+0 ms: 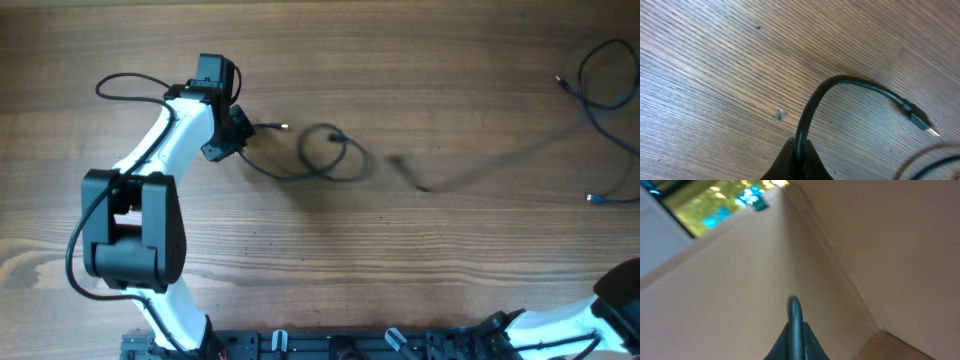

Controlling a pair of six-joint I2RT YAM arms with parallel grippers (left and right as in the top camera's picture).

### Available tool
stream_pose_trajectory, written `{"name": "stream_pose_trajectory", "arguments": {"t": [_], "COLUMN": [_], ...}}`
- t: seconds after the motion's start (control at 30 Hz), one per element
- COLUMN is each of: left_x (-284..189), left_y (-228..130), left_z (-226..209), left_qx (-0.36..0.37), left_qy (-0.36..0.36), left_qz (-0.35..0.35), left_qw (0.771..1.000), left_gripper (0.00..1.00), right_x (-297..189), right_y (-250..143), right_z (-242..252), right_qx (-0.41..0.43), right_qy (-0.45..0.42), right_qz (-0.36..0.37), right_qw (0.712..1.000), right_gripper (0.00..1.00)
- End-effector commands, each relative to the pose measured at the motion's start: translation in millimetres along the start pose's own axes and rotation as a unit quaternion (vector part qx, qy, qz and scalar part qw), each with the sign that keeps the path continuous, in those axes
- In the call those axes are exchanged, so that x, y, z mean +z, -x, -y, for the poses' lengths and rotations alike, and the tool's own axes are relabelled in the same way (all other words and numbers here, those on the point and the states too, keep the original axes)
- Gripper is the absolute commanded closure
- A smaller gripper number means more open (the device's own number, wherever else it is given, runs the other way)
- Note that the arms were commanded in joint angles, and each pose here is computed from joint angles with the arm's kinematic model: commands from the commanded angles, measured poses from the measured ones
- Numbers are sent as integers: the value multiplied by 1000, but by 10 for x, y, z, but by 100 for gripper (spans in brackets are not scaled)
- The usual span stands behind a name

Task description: Untangle cables

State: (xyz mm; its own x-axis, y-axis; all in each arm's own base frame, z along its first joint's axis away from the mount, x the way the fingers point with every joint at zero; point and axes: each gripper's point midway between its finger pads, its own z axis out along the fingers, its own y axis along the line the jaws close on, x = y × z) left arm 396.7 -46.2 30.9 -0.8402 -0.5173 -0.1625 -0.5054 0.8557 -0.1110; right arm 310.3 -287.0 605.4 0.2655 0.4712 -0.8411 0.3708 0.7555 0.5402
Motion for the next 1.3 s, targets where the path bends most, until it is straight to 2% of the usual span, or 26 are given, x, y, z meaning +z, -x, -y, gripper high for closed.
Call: {"name": "stream_pose_trajectory", "arguments": {"t": [0.0, 0.3, 0.47, 0.67, 0.7, 0.73, 0.77, 0.8, 0.83, 0.87, 1.03, 1.2, 1.27], "left_x": [111, 121, 121, 124, 124, 124, 124, 124, 123, 116, -10, -209, -262], "left_y": [38, 74, 73, 42, 27, 19, 16, 15, 9, -13, -274, -683, -815], "left_z": [-109, -74, -74, -31, -8, 8, 24, 40, 75, 146, 727, 1252, 1398], "left_qx": [6, 6, 6, 7, 7, 7, 9, 11, 20, 36, 119, 168, 187], "left_qy": [33, 26, 26, 14, 7, 3, -1, -5, -14, -32, -162, -270, -290], "left_qz": [10, 17, 17, 8, 4, 1, 0, -1, -3, -9, -49, -100, -107], "left_qw": [999, 999, 999, 1000, 1000, 1000, 1000, 1000, 1000, 999, 978, 943, 932], "left_gripper": [96, 96, 96, 96, 96, 96, 96, 96, 96, 96, 96, 96, 96], "right_x": [258, 696, 909, 1001, 980, 963, 952, 928, 923, 920, 797, 627, 551], "right_y": [-135, -566, -1265, -2137, -2289, -2398, -2459, -2523, -2565, -2608, -3023, -3453, -3621], "right_z": [348, 586, 1025, 1552, 1612, 1647, 1649, 1621, 1559, 1453, 637, 45, -194], "right_qx": [-75, -99, -70, -17, -8, -3, -1, 2, -1, -6, -21, -55, -72], "right_qy": [-60, -79, -121, -173, -181, -185, -185, -183, -170, -143, 36, 107, 133], "right_qz": [-11, -65, -179, -313, -337, -355, -365, -377, -386, -397, -473, -524, -540], "right_qw": [995, 990, 974, 934, 924, 916, 912, 908, 907, 907, 880, 843, 828], "right_gripper": [96, 96, 96, 95, 82, 56, 36, 23, 16, 1, 0, 1, 0]}}
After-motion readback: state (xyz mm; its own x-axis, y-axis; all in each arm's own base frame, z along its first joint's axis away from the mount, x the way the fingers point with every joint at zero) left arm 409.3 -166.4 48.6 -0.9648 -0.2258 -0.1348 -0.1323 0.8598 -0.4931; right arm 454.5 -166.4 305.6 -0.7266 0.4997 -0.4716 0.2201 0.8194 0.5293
